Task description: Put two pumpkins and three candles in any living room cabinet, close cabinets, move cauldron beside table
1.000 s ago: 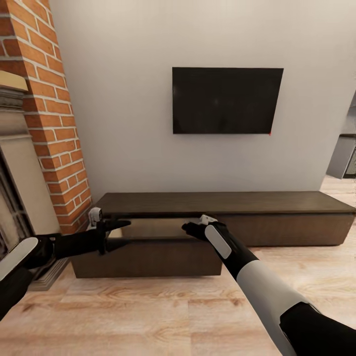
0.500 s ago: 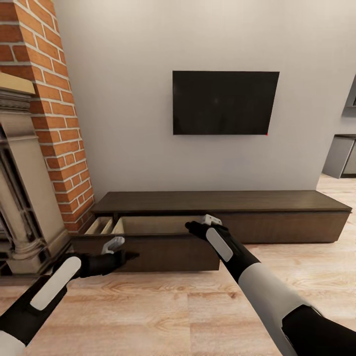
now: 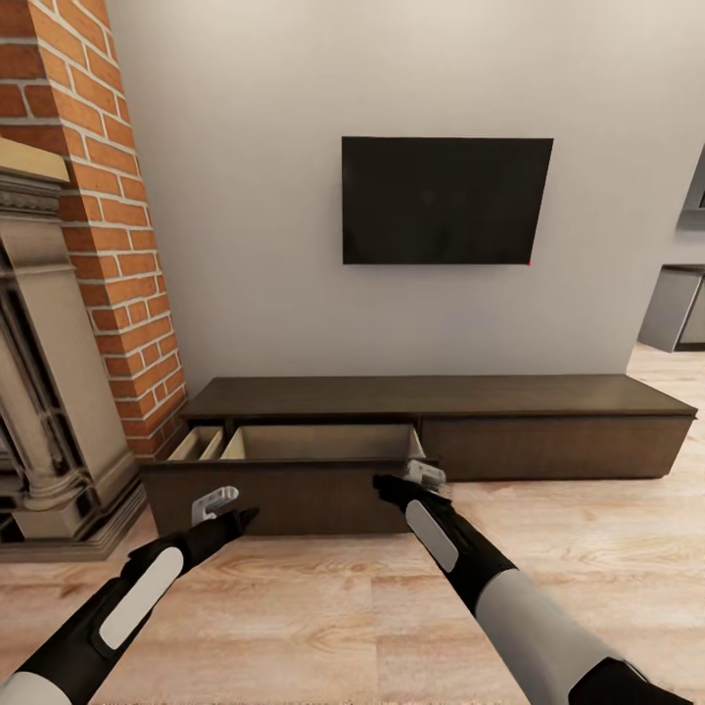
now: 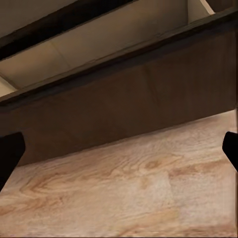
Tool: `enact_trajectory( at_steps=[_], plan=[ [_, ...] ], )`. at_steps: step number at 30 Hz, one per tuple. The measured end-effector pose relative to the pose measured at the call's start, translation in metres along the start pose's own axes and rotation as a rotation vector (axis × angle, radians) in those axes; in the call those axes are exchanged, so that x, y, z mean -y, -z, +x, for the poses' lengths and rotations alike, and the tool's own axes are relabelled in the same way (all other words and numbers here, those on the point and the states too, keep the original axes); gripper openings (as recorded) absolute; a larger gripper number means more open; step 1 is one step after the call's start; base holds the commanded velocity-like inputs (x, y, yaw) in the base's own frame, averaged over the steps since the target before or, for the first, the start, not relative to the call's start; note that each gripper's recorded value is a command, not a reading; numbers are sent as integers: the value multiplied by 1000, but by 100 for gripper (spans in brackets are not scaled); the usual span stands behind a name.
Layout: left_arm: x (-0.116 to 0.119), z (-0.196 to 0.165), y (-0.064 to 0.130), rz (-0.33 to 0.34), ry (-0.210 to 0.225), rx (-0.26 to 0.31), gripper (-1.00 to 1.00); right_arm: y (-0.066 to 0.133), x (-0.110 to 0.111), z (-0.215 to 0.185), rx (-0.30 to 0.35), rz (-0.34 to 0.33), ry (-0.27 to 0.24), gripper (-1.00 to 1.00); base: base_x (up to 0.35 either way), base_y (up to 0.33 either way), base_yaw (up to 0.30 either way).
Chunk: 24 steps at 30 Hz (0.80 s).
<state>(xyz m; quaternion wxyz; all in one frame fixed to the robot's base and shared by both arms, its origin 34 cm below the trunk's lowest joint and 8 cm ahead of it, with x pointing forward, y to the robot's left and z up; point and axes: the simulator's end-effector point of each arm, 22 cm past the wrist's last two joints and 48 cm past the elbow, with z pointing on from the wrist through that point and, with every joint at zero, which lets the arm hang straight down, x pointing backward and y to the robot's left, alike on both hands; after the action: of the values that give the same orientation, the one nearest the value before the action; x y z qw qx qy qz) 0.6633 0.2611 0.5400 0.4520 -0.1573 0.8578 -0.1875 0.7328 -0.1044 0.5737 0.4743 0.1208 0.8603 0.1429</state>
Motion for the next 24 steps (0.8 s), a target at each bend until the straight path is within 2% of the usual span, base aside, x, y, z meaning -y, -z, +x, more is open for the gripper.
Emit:
enact_trajectory(
  at_steps=[5,8,11,15,16,17,21,24],
  plan=[
    [-8,3,-4,-16,-40,35,100,-2,19,39,-13,22,2,100,0,0,0],
    [-12,2,-6,-30,-82,80,100,-3,30,66,-24,39,45,100,0,0,0],
    [-12,11,-9,-27,-111,82,100,-4,39,83,-3,48,37,100,0,0,0],
    [-15,20,-13,-29,-127,80,100,-7,47,93,10,57,28,100,0,0,0],
    [-16,19,-14,-39,-157,93,100,-8,46,97,6,57,27,100,0,0,0],
    [-18,19,-15,-43,-169,94,100,-10,48,99,4,59,27,100,0,0,0],
    [-23,29,-20,-53,-177,78,100,-15,56,103,16,71,13,100,0,0,0],
    [-25,36,-24,-55,-182,73,100,-20,74,115,29,108,3,100,0,0,0]
  ],
)
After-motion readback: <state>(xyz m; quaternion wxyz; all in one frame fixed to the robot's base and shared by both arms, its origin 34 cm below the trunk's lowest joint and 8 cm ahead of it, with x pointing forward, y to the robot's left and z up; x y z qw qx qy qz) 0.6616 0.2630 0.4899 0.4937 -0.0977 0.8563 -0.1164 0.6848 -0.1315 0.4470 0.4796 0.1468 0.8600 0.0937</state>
